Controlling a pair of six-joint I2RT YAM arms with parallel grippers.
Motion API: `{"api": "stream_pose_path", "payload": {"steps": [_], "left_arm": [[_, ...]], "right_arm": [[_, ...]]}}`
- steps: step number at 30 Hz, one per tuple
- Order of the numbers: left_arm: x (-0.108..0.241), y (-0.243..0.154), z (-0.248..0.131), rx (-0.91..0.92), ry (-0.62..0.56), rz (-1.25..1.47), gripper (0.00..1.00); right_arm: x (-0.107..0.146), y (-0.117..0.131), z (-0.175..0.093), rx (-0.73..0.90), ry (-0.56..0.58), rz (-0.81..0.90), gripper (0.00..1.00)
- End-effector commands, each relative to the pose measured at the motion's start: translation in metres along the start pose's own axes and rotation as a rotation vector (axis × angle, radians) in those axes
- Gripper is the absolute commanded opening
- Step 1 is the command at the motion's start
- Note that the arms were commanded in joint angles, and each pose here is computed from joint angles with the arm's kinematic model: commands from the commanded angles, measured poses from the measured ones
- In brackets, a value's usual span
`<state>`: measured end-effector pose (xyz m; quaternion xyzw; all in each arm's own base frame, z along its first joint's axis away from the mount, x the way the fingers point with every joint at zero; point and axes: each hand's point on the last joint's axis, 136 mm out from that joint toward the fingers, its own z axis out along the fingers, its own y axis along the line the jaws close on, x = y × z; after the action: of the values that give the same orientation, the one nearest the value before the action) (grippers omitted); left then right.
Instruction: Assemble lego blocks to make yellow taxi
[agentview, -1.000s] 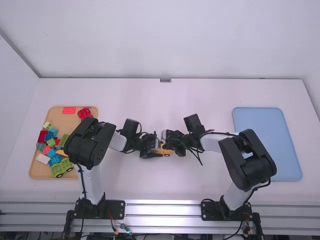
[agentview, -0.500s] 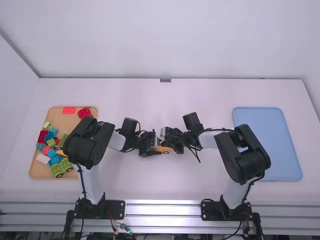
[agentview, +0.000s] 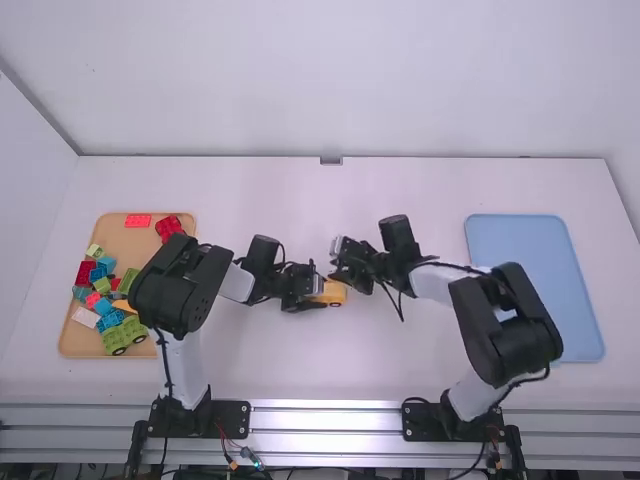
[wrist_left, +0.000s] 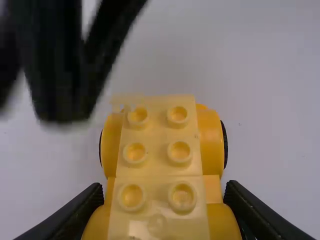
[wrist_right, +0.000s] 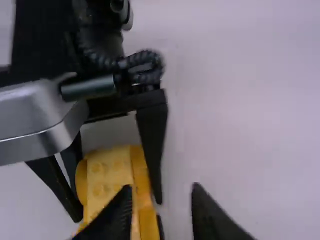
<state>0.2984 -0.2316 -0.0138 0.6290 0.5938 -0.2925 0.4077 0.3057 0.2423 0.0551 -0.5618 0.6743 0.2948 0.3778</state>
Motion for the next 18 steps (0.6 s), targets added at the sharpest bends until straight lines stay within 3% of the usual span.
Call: {"api": "stream_pose_path", "payload": {"steps": [1,3,10,12,18], "left_arm": [[0.005,-0.009,0.002,0.022,-0.002,-0.006,0.54],[0.005,-0.008,0.002,0.020,-0.002,-0.003,0.58],[0.005,-0.009,0.002,0.024,0.000,-0.010,0.86],[0.005,-0.008,0.002,0.019,-0.002,-0.044,0.99],[0.001,0.011,-0.022,-0.044,-0.010,-0.149,0.99]], "right_arm": [[-0.009,-0.011,-0.019,0.062,0.000,0.041,0.77],[-0.004,-0.016,-0.028,0.099,0.030,0.101,0.99],[-0.002,-0.015,-0.034,0.102,0.042,0.125,0.99],[-0.004,-0.013,-0.031,0.093,0.040,0.114,0.99],[-0.006,-0.013,-0.030,0.098,0.040,0.102,0.99]]}}
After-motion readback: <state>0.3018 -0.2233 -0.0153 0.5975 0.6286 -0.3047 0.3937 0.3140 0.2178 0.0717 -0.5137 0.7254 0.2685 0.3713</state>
